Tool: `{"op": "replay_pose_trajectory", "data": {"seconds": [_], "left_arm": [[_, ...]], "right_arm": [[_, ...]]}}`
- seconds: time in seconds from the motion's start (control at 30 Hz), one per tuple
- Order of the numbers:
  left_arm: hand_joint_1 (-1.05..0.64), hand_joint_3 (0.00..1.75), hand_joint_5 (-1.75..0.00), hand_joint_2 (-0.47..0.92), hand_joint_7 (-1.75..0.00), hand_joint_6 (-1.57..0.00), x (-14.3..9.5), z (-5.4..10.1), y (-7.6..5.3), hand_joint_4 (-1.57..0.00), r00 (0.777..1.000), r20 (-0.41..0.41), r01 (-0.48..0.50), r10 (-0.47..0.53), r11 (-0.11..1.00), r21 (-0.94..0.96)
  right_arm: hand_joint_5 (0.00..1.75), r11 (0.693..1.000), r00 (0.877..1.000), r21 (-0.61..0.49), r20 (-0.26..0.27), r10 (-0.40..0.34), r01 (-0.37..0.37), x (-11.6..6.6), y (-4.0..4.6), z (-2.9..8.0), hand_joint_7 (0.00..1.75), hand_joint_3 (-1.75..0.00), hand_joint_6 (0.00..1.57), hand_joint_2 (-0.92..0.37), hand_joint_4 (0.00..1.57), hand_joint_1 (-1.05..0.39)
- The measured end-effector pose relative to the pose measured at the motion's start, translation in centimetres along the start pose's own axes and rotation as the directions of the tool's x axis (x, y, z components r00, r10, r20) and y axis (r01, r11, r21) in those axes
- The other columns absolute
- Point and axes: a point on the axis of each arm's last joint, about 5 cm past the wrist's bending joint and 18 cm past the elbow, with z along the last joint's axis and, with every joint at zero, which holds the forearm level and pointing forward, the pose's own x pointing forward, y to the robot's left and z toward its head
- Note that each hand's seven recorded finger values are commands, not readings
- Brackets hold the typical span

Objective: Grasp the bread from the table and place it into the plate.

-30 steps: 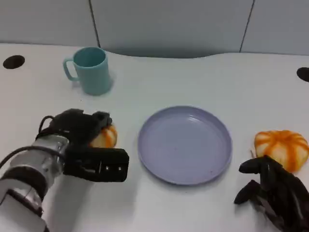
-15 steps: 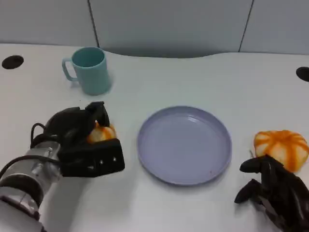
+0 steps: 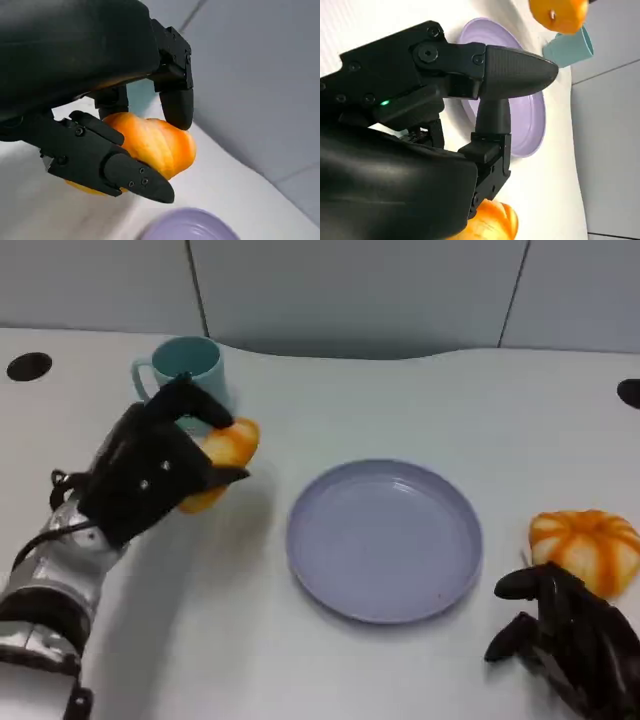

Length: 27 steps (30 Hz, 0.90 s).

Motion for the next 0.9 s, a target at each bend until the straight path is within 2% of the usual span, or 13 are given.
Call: {"op": "replay_pose_trajectory", "data": {"seconds": [0.1, 0.2, 0.33, 0.5, 0.67, 0.73, 0.9], "left_arm": [[-0.08, 0.07, -1.75, 0.87, -1.75, -0.58, 0.7, 1.5, -0.5, -0.79, 0.99, 0.124, 0.059, -0.06, 0.998, 0.013], [-0.09, 0.06, -1.75, 0.86, -1.75, -0.61, 1.5, 3.1, -1.4, -0.84, 0.968, 0.216, 0.111, -0.125, 0.991, 0.077], [-0.08, 0.06, -1.75, 0.86, -1.75, -0.62, 2.1, 4.5, -3.2, -0.86, 0.942, 0.275, 0.163, -0.191, 0.979, 0.121], [-0.11, 0.07, -1.75, 0.87, -1.75, -0.66, 2.7, 5.5, -4.2, -0.92, 0.927, 0.286, 0.199, -0.243, 0.964, 0.175], [-0.1, 0.08, -1.75, 0.86, -1.75, -0.68, 3.0, 6.4, -6.7, -0.94, 0.894, 0.246, 0.29, -0.374, 0.903, 0.317], [-0.09, 0.09, -1.75, 0.85, -1.75, -0.68, 3.0, 6.6, -7.4, -0.95, 0.88, 0.231, 0.3, -0.415, 0.862, 0.408], [-0.12, 0.1, -1.75, 0.85, -1.75, -0.65, 3.0, 6.6, -7.9, -0.93, 0.87, 0.207, 0.301, -0.448, 0.814, 0.497]], "right_arm": [[1.75, 1.0, 1.0, -0.003, 0.0, 0.0, 0.0, 0.0, 0.02, 0.0, 1.56, -0.64, 0.4, -0.92, 0.53, -0.32], [1.75, 1.0, 1.0, -0.009, 0.0, 0.0, 0.0, 0.1, 0.0, 0.1, 1.56, -0.65, 0.4, -0.92, 0.53, -0.32], [1.75, 1.0, 1.0, -0.01, -0.002, 0.004, -0.004, 0.3, 0.02, 0.1, 1.55, -0.65, 0.4, -0.92, 0.52, -0.32], [1.75, 1.0, 1.0, -0.02, -0.006, 0.001, -0.001, 0.2, -0.05, 0.1, 1.56, -0.64, 0.41, -0.92, 0.52, -0.34], [1.75, 1.0, 1.0, -0.027, -0.013, 0.008, -0.008, 0.4, 0.31, 0.1, 1.56, -0.63, 0.42, -0.92, 0.54, -0.35], [1.75, 1.0, 1.0, -0.026, -0.012, 0.006, -0.006, 0.4, 0.31, 0.0, 1.56, -0.64, 0.42, -0.92, 0.54, -0.34], [1.75, 1.0, 1.0, -0.023, -0.01, 0.016, -0.016, 0.4, 0.28, -0.1, 1.57, -0.64, 0.42, -0.92, 0.55, -0.34]]}}
